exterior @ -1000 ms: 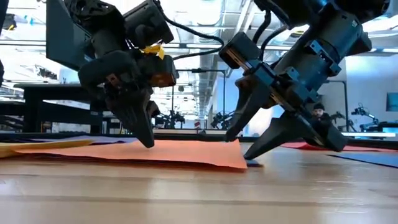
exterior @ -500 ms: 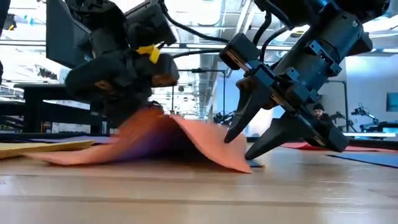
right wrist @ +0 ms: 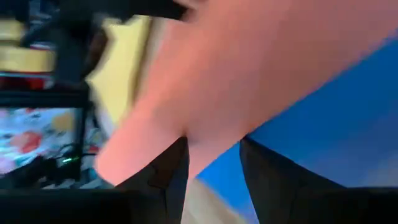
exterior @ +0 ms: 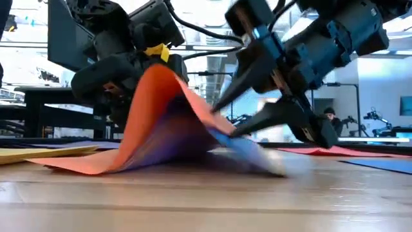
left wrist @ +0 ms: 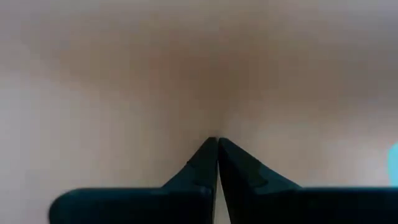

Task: Organize paper
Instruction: Move the orange paper to the top center of the table

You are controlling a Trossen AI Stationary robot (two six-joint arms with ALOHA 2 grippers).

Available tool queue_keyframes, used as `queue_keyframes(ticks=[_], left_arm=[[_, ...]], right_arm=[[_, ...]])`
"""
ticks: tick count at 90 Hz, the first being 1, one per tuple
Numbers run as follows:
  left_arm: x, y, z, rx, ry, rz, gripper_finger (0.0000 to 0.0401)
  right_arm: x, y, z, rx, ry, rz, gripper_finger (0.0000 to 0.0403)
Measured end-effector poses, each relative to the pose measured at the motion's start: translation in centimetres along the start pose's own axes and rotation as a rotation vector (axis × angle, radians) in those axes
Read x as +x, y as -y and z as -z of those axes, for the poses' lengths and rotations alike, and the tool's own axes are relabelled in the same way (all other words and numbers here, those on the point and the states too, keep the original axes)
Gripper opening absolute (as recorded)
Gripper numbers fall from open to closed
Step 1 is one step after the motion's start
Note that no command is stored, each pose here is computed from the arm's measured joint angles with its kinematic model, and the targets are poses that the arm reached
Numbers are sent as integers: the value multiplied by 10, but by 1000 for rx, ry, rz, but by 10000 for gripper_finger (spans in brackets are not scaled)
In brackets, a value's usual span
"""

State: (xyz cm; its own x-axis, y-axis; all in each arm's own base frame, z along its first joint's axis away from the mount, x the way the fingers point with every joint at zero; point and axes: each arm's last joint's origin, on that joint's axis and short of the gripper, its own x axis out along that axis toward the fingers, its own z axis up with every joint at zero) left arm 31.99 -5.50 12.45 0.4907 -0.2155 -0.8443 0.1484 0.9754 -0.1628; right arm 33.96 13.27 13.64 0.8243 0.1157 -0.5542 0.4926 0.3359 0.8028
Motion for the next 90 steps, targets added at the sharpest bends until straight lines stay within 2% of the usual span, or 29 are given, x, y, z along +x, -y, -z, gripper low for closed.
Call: queue_keyframes(ticks=[12, 29, 51, 63, 71, 90], left_arm=[[0, 0, 0, 0, 0, 0, 0], [0, 0, 0, -3, -1, -2, 0], [0, 0, 0, -4, 1, -2, 0], [0, 0, 0, -7, 1, -2, 0], [0, 0, 0, -11, 1, -3, 0], [0, 0, 0, -11, 1, -2, 0]], right_arm=[[0, -1, -1, 3, 21, -5, 137], [-1, -6, -2, 111, 55, -50, 145], [0, -5, -7, 147, 117, -40, 196], [-1, -16, -9, 141, 132, -157, 223], [-3, -23, -7, 131, 122, -216, 230], [-2, -18, -3, 164, 37, -177, 224]])
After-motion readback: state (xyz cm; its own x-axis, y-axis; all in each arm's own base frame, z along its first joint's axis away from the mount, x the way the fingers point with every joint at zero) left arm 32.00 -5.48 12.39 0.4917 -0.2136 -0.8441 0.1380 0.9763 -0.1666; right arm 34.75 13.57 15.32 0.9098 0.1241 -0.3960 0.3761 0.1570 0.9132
